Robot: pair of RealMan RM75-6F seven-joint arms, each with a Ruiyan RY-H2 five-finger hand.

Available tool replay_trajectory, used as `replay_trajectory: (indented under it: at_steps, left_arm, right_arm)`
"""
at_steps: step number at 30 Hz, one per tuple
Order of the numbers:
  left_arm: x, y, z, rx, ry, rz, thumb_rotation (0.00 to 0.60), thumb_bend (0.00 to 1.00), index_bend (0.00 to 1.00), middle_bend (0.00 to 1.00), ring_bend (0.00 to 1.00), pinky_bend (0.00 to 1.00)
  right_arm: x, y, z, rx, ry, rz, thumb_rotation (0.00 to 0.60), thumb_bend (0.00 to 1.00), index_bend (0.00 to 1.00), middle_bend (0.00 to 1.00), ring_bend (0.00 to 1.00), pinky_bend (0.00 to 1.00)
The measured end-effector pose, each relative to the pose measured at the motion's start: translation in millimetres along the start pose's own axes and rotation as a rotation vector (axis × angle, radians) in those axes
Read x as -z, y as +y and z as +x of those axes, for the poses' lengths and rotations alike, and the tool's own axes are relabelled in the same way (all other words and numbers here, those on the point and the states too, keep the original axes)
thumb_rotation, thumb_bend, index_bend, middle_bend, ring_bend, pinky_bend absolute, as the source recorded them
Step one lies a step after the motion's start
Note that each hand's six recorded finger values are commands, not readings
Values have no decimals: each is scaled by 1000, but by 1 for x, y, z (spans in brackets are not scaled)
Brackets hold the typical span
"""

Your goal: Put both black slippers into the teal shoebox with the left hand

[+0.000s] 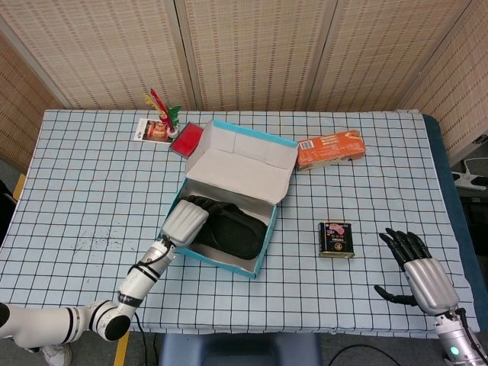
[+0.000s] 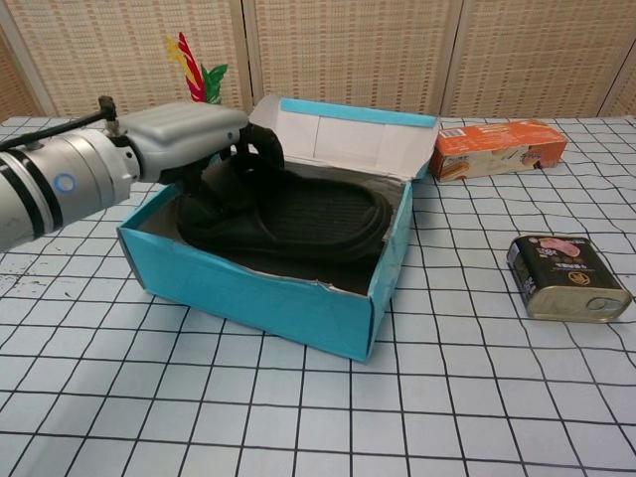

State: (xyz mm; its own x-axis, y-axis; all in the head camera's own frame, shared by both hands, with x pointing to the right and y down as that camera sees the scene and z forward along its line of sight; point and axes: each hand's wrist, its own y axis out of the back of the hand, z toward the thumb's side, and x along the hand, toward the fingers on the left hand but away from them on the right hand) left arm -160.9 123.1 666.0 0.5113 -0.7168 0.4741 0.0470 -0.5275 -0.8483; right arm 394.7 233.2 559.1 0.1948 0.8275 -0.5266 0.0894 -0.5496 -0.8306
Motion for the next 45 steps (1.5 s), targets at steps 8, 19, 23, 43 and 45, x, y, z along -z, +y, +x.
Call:
replay_trajectory:
  at_steps: [8,19,23,43,45]
  left_arm:
    - [7,-23,6,15,18,47,600,540,583,585,614,573]
    - [10,-35,0,-68,6,133,600,521,576,581,634,589]
    - [18,-42,-1,-83,11,190,600,520,576,582,635,591]
    - [18,-89,-7,-31,-48,359,600,516,573,581,639,586]
    - [17,-86,-6,-40,-45,341,600,516,557,578,637,580]
  right_arm:
    - [1,1,0,2,-3,-3,449,127,0,0,0,0]
    - [1,1,0,0,-1,-2,449,128,0,0,0,0]
    - [0,0,1,-2,1,-2,449,128,0,0,0,0]
    - [1,1,1,3,-2,-1,450,127,0,0,0,0]
    - [1,1,1,3,-1,-2,449,127,0,0,0,0]
